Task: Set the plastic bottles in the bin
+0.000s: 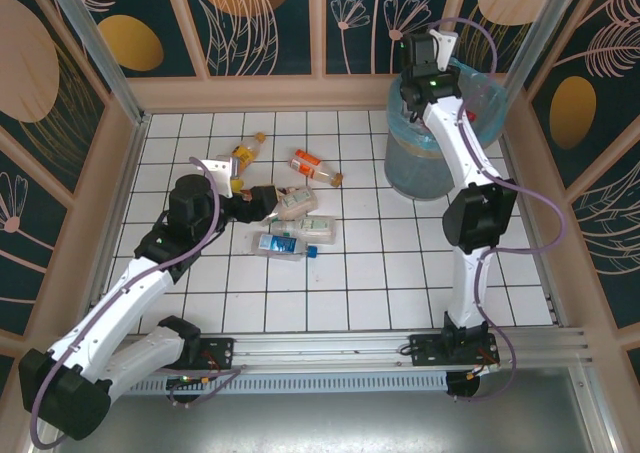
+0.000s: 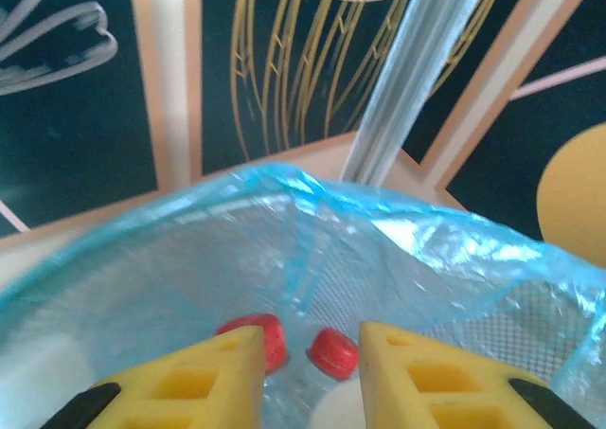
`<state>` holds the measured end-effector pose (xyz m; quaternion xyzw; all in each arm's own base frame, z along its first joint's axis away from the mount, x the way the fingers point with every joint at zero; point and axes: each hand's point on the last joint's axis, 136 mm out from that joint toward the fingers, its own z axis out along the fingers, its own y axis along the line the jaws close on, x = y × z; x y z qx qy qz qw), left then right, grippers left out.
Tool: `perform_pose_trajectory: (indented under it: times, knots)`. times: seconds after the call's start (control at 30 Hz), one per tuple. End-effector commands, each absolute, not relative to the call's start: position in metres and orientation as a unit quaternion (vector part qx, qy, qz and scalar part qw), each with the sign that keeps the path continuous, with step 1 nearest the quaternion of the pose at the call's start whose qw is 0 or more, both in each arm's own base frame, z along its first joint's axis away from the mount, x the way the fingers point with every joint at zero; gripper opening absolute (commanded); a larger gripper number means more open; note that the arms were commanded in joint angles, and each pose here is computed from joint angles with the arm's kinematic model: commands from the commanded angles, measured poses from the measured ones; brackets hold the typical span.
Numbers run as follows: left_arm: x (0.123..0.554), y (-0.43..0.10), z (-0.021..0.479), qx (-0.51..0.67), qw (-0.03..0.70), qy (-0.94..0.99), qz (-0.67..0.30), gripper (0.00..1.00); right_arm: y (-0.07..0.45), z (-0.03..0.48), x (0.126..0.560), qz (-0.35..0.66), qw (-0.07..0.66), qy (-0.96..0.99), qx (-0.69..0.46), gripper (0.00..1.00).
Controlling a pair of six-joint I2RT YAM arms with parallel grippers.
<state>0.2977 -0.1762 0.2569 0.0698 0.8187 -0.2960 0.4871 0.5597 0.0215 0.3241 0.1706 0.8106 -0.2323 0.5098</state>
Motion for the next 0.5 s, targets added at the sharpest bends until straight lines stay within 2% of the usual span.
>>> perform_pose_trajectory:
  times: [0.0, 0.2, 0.47]
  knots:
    - [0.296, -0.182, 0.253, 0.082, 0.481, 0.818, -0.305, 0.95, 0.003, 0.358, 0.550, -0.218, 0.561, 0.768, 0.220, 0.32]
    - [0.297, -0.183, 0.248, 0.089, 0.479, 0.820, -0.300, 0.96, -0.003, 0.333, 0.549, -0.210, 0.530, 0.792, 0.217, 0.32]
    - [0.298, -0.186, 0.242, 0.088, 0.473, 0.822, -0.306, 0.96, -0.016, 0.293, 0.503, -0.185, 0.469, 0.829, 0.244, 0.29]
